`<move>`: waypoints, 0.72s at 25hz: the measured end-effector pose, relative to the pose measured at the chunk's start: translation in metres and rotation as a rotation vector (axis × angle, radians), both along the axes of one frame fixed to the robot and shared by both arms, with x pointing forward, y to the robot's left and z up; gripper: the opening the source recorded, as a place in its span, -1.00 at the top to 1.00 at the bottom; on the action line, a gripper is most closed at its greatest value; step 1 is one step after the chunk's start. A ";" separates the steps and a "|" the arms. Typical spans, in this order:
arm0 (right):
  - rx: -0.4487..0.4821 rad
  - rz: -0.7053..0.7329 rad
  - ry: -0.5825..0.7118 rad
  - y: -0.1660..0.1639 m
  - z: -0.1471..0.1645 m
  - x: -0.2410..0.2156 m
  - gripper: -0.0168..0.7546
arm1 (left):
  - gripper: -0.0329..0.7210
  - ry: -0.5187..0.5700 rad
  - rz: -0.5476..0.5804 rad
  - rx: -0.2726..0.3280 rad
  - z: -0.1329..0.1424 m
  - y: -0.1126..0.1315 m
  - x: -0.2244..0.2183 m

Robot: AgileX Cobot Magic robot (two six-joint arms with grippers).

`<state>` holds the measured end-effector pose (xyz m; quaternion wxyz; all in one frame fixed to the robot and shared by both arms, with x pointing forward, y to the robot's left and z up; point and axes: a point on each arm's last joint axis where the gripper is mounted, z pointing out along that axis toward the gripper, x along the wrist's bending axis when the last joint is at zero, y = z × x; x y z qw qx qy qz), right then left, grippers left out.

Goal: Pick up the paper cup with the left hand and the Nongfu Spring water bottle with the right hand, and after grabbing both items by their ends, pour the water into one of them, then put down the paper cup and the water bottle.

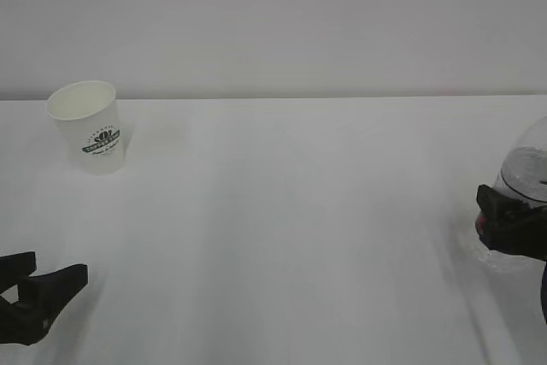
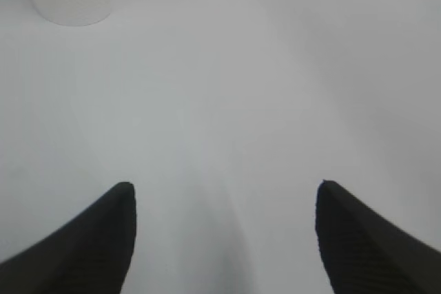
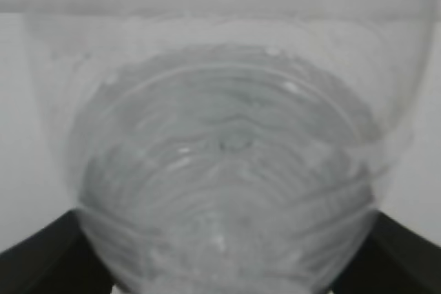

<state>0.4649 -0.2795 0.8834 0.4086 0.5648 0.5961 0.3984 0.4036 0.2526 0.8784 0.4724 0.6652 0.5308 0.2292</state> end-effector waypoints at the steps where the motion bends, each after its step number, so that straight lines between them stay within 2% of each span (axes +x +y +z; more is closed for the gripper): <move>1: -0.008 0.003 0.000 0.000 0.000 0.001 -0.61 | -0.65 0.000 0.000 0.000 0.000 0.000 0.000; 6: -0.038 0.014 -0.008 0.000 0.001 0.003 -0.53 | -0.65 0.000 0.000 0.000 0.000 0.000 0.000; 13: -0.042 0.016 -0.008 0.000 0.001 0.003 -0.31 | -0.64 0.000 0.000 0.000 0.000 0.000 0.000; 18: -0.045 0.035 -0.009 0.002 0.001 0.003 -0.29 | -0.62 0.000 0.000 0.000 0.000 0.000 0.000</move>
